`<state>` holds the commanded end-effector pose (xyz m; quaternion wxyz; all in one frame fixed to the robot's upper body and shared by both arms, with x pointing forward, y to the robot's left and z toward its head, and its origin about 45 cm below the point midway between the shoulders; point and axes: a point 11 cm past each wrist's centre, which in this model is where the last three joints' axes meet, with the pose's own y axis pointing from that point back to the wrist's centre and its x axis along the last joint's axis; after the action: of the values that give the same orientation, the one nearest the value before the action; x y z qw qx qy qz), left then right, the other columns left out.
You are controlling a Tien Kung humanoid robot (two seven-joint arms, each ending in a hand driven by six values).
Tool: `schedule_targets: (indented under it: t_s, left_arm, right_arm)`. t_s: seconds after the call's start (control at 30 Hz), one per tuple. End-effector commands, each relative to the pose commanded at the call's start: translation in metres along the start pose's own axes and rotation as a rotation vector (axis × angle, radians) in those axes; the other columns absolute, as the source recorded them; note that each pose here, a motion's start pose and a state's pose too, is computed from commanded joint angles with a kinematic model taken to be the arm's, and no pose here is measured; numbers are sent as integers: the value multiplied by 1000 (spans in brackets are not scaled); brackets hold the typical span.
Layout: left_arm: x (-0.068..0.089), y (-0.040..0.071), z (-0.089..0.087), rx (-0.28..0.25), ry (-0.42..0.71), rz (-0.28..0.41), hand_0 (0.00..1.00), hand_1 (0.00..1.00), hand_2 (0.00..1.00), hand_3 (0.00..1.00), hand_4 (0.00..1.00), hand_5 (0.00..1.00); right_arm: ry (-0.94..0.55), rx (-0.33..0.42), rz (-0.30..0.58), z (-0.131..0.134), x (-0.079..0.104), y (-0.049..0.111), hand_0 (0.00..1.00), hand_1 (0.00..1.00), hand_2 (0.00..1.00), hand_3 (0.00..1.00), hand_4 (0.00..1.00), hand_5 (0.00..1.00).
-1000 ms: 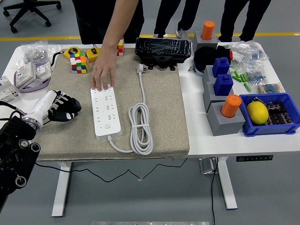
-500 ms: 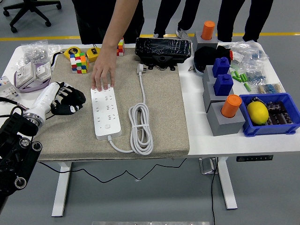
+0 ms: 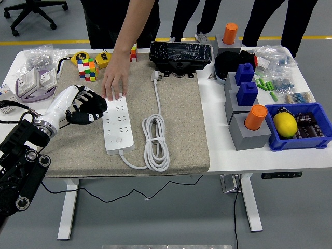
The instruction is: Pick up the plug,place it near the board,insert it into the board,press the button
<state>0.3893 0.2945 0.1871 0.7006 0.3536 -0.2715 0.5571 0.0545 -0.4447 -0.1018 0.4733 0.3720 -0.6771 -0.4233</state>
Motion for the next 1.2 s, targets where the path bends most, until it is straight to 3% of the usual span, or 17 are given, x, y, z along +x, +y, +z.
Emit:
schedule_targets:
  t_s: [0.33,0.67,1.2]
  left_arm:
    - [-4,-10,8,-31,-99,-77,255,360,369,486,734,2]
    - [-8,-18,-2,-10,-159,-131,284,443,398,493,744,2]
    - [-3,-22,-5,-5,-174,-128,293,491,425,495,752,2]
  right_arm:
    - [-2,6,0,-3,0,0,767,710,714,764,998,998]
    - [-4,9,2,-5,1,0,765,710,713,765,998,998]
    - [-3,12,3,-7,2,0,765,710,713,763,998,998]
